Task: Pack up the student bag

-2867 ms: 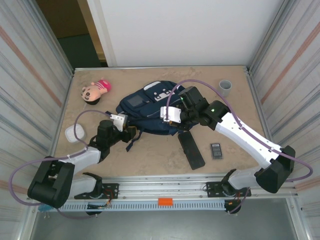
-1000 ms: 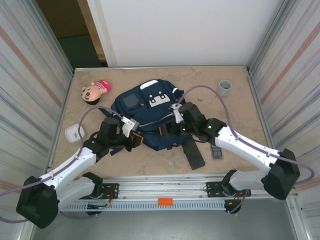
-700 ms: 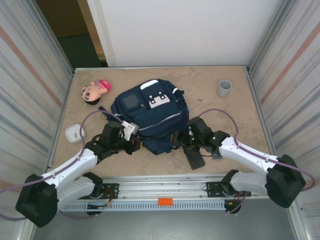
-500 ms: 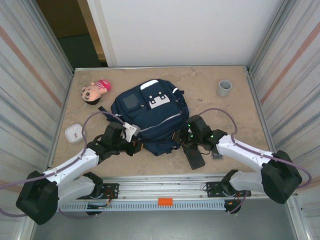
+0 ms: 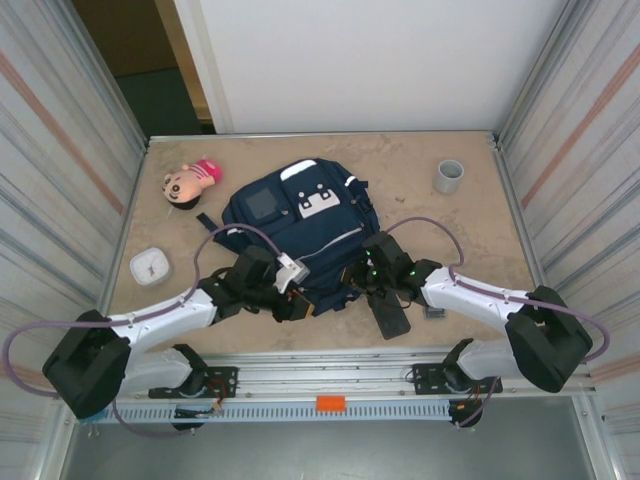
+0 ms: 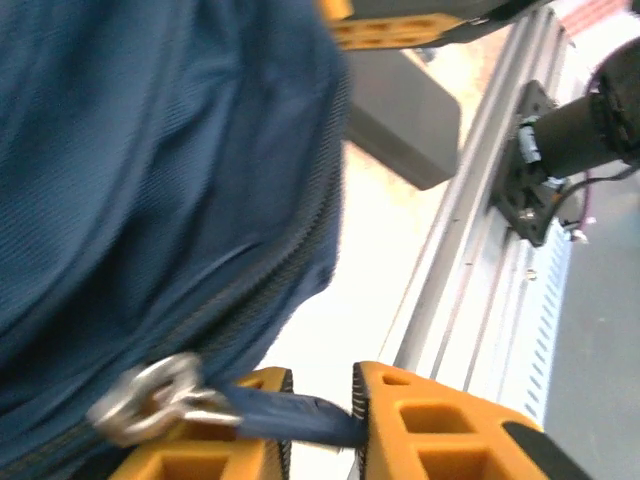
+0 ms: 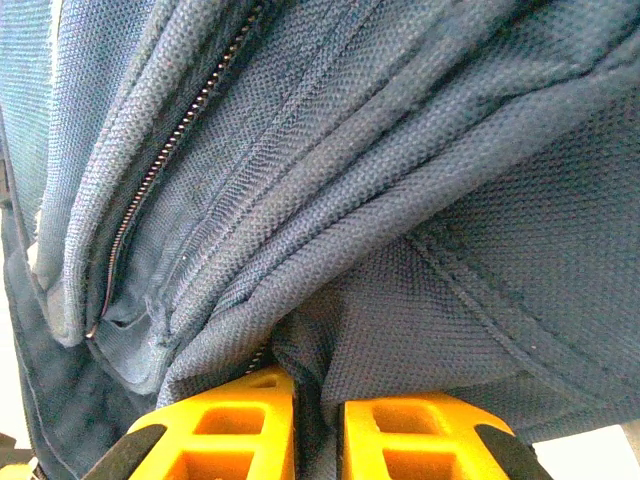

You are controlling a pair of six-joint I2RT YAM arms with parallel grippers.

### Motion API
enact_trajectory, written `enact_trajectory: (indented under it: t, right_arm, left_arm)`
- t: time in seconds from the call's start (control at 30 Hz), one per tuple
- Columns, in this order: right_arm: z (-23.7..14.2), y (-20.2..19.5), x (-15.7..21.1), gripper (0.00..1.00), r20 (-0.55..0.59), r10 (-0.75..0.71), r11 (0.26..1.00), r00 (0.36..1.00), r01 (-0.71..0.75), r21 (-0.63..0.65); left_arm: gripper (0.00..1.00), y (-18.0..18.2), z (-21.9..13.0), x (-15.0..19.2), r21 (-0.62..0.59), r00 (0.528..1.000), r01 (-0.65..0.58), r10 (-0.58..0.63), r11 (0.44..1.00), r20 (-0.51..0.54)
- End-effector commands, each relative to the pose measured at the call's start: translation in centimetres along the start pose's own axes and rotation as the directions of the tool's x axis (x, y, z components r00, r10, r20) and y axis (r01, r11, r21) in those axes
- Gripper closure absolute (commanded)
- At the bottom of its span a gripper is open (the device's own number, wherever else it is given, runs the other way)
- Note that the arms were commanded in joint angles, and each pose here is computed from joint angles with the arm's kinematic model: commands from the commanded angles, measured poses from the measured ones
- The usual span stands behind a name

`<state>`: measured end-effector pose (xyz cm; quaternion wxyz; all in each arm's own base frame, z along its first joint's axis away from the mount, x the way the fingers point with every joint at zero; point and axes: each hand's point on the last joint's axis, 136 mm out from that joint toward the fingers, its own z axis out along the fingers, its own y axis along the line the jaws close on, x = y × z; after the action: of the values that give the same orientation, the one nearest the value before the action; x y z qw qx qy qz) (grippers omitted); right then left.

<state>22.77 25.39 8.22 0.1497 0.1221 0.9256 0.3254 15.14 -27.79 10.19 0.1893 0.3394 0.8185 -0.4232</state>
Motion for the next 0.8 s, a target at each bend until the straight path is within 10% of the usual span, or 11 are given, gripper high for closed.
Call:
enact_trajectory:
  t: [0.0, 0.2, 0.43, 0.77]
  right_arm:
    - [-0.9, 2.9, -1.1, 0.87, 0.033, -0.064, 0.994, 0.997, 0.067, -0.083]
    - [-3.8, 3.5, -1.5, 0.8, 0.02, -0.217, 0.973, 0.976, 0.218, -0.08]
    - [-8.0, 1.9, -2.6, 0.6, 0.0, -0.36, 0.933, 0.933, 0.36, 0.003]
    - [-9.9, 4.3, -0.6, 0.5, 0.001, -0.507, 0.862, 0.862, 0.506, -0.038]
  left_arm:
    - [0.7, -3.6, -0.4, -2.7, 0.122, 0.991, -0.128, 0.122, 0.984, 0.059]
    - [0.48, -2.5, -2.5, -3.2, -0.037, 0.959, -0.279, 0.28, 0.96, 0.05]
    - [0.32, 0.1, -8.0, -3.9, -0.283, 0.839, -0.524, 0.545, 0.803, -0.009]
    - [0.24, 5.3, -8.2, -0.5, -0.212, 0.625, -0.78, 0.712, 0.589, -0.32]
